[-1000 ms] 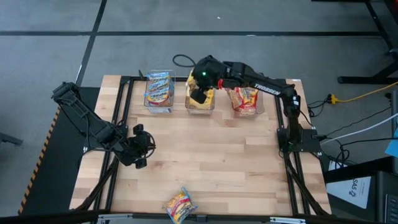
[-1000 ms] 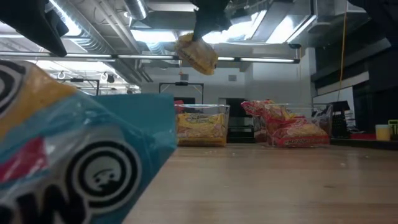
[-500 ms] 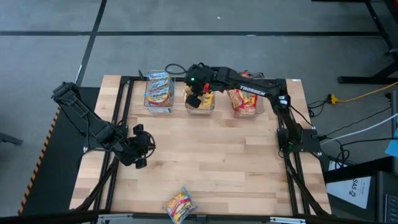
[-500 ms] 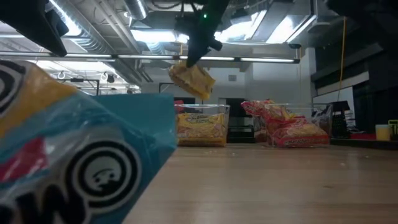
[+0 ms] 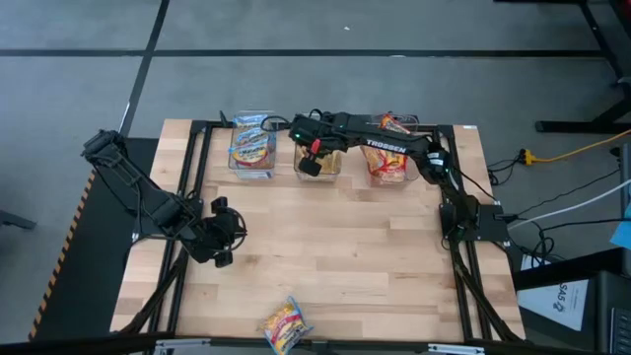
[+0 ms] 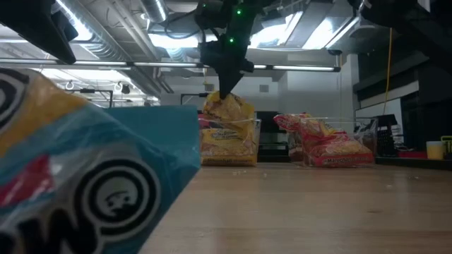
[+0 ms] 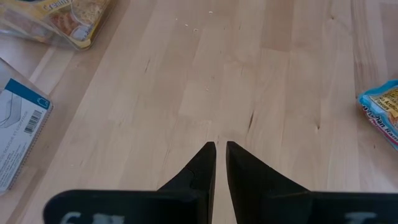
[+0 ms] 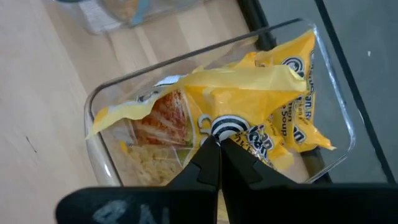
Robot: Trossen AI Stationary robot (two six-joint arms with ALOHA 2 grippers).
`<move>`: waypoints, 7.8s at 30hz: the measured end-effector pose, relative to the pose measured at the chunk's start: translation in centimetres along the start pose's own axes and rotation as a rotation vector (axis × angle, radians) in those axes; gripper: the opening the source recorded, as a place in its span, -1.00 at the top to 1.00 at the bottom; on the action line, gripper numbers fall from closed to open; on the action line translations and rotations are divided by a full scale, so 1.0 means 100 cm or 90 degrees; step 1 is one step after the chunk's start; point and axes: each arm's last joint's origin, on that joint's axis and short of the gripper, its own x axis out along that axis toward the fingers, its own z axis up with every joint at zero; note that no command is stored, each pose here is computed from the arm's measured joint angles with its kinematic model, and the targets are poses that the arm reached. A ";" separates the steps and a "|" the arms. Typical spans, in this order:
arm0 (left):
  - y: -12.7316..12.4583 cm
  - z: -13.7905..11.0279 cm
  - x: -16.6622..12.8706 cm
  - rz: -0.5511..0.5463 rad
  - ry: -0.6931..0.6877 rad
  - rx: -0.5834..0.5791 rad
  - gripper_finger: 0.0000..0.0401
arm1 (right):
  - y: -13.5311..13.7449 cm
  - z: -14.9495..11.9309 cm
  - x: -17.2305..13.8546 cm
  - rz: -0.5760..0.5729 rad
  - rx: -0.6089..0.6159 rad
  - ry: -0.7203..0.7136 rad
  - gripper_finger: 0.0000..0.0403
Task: Sort Maruchan noodles
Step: Put the yellow noodle pack into the middle transparent bin, then adjust the red noodle packs on the right transparent bin
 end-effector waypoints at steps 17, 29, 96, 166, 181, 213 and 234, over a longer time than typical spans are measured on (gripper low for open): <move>0.000 0.000 0.000 0.000 0.000 0.000 0.84 | 0.002 0.000 0.002 0.023 0.025 0.002 0.60; 0.000 0.000 0.000 0.000 0.000 0.000 0.84 | 0.004 0.000 0.002 0.073 0.021 0.009 0.42; 0.003 -0.002 0.000 0.033 -0.004 0.013 0.84 | -0.033 -0.033 -0.008 0.024 0.016 0.233 0.92; 0.006 -0.001 0.000 0.077 -0.040 0.018 0.84 | -0.165 -0.212 -0.013 0.086 0.235 0.032 0.84; 0.006 -0.001 0.000 0.078 -0.038 0.020 0.84 | -0.163 -0.211 -0.013 0.125 0.228 0.024 0.02; 0.006 -0.001 0.000 0.079 -0.037 0.021 0.84 | -0.170 -0.198 -0.022 0.165 0.211 0.080 0.91; 0.006 -0.001 0.000 0.080 -0.037 0.021 0.84 | -0.167 -0.204 -0.013 0.151 0.231 0.101 -0.09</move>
